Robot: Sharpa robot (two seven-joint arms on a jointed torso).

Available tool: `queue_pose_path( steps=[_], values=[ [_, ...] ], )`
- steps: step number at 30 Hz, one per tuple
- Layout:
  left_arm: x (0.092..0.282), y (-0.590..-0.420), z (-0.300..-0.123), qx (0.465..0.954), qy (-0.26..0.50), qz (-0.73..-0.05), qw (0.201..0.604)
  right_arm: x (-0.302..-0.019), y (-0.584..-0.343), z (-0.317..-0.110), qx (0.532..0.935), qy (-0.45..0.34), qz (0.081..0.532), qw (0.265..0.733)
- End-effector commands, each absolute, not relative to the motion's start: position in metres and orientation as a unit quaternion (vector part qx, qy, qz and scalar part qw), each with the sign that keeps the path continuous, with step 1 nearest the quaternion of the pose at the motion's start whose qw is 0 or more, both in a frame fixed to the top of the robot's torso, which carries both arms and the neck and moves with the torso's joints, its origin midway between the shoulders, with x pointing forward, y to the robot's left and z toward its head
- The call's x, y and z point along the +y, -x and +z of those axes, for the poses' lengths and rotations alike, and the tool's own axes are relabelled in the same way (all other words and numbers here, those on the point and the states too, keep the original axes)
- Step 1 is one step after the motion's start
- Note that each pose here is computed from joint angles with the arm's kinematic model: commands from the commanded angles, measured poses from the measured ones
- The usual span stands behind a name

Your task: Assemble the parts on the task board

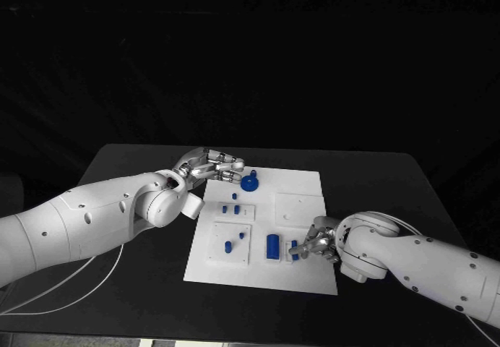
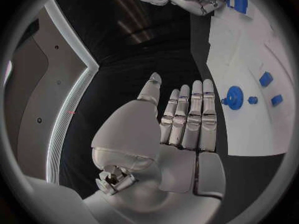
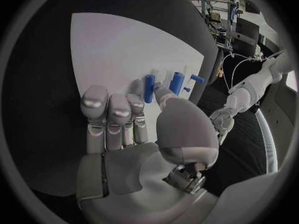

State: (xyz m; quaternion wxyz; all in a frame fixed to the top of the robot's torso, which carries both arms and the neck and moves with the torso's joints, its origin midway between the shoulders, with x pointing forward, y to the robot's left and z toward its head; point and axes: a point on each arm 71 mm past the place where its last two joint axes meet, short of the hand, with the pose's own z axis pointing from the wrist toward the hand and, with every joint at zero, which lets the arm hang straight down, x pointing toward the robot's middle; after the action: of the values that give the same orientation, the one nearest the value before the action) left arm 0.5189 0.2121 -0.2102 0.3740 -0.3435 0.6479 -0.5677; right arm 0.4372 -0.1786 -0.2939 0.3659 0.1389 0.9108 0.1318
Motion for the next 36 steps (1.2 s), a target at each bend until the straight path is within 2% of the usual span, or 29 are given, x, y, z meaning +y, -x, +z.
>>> queue_pose_path(
  steps=[1,9,21,36],
  values=[
    [0.21,-0.518,-0.21,0.649,0.338,-0.573,0.367,-0.178,-0.436,-0.296,0.91,-0.14,0.127,0.37],
    [0.209,-0.518,-0.21,0.65,0.338,-0.573,0.367,-0.18,-0.438,-0.298,0.911,-0.138,0.12,0.369],
    [0.21,-0.518,-0.21,0.651,0.339,-0.572,0.366,-0.197,-0.441,-0.3,0.91,-0.144,0.098,0.376],
    [0.211,-0.517,-0.211,0.656,0.336,-0.569,0.365,-0.221,-0.447,-0.3,0.902,-0.121,0.055,0.41]
  ],
)
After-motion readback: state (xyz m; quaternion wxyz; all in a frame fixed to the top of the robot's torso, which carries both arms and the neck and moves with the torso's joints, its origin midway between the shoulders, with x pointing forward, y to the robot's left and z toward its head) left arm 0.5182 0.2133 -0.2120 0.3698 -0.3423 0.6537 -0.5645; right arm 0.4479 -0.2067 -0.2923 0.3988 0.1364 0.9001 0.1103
